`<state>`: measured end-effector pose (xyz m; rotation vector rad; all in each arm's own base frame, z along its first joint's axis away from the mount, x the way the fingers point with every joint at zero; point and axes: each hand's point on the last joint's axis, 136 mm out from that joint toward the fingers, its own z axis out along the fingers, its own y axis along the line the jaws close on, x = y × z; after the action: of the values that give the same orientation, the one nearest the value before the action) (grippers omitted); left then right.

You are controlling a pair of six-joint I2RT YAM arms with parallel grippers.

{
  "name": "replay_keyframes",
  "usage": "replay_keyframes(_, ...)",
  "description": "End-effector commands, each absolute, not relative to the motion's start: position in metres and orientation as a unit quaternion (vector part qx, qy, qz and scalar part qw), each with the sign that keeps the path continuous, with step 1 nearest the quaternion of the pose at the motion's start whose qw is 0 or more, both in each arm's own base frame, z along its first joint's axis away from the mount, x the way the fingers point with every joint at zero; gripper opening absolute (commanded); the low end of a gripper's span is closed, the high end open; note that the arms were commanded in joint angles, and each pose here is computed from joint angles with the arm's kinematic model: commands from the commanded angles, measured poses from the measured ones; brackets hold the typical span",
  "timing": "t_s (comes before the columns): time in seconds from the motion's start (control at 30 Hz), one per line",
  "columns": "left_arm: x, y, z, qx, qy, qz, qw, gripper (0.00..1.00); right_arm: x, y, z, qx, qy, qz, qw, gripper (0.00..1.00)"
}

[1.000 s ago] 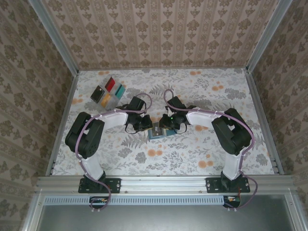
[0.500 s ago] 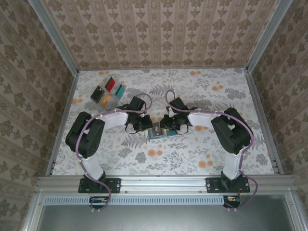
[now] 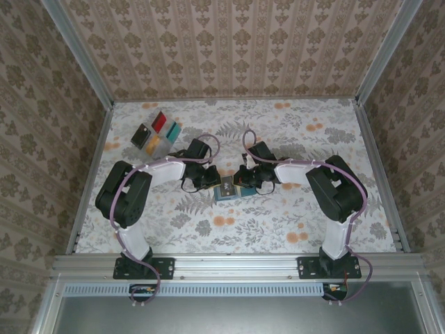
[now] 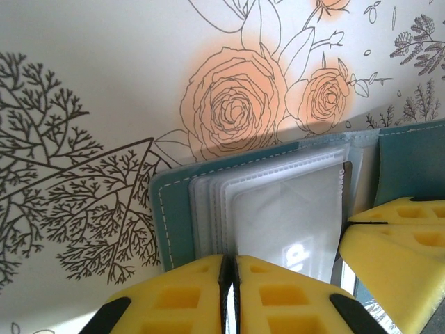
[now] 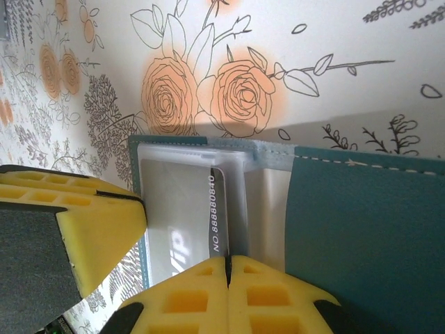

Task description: Take the credit cards out of the card holder

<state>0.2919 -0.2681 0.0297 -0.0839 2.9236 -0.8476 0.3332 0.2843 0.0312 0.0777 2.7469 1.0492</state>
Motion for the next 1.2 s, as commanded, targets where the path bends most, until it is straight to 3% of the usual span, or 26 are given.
replay_keyframes(0.0,0.290,-0.263,0.027,-0.033,0.963,-0.266,0.033,0.15,0.333,0.279,0.041,0.019,0.927,0.357,0.116,0.06)
replay_keyframes(0.37,0.297,-0.267,0.041,-0.023,0.957,-0.286,0.044,0.16,0.329,0.266,0.035,0.032,0.927,0.356,0.117,0.06)
replay_keyframes(0.7,0.297,-0.283,0.069,0.008,0.946,-0.319,0.059,0.17,0.330,0.272,0.029,0.039,0.924,0.369,0.097,0.26)
replay_keyframes(0.87,0.295,-0.283,0.062,0.005,0.948,-0.313,0.052,0.16,0.330,0.272,0.025,0.042,0.924,0.368,0.094,0.27)
replay_keyframes(1.07,0.300,-0.254,0.063,-0.016,0.967,-0.241,0.083,0.17,0.330,0.264,0.020,0.053,0.932,0.346,0.097,0.26)
replay_keyframes(1.17,0.300,-0.262,0.071,0.000,0.961,-0.261,0.093,0.23,0.330,0.266,0.022,0.050,0.929,0.354,0.099,0.26)
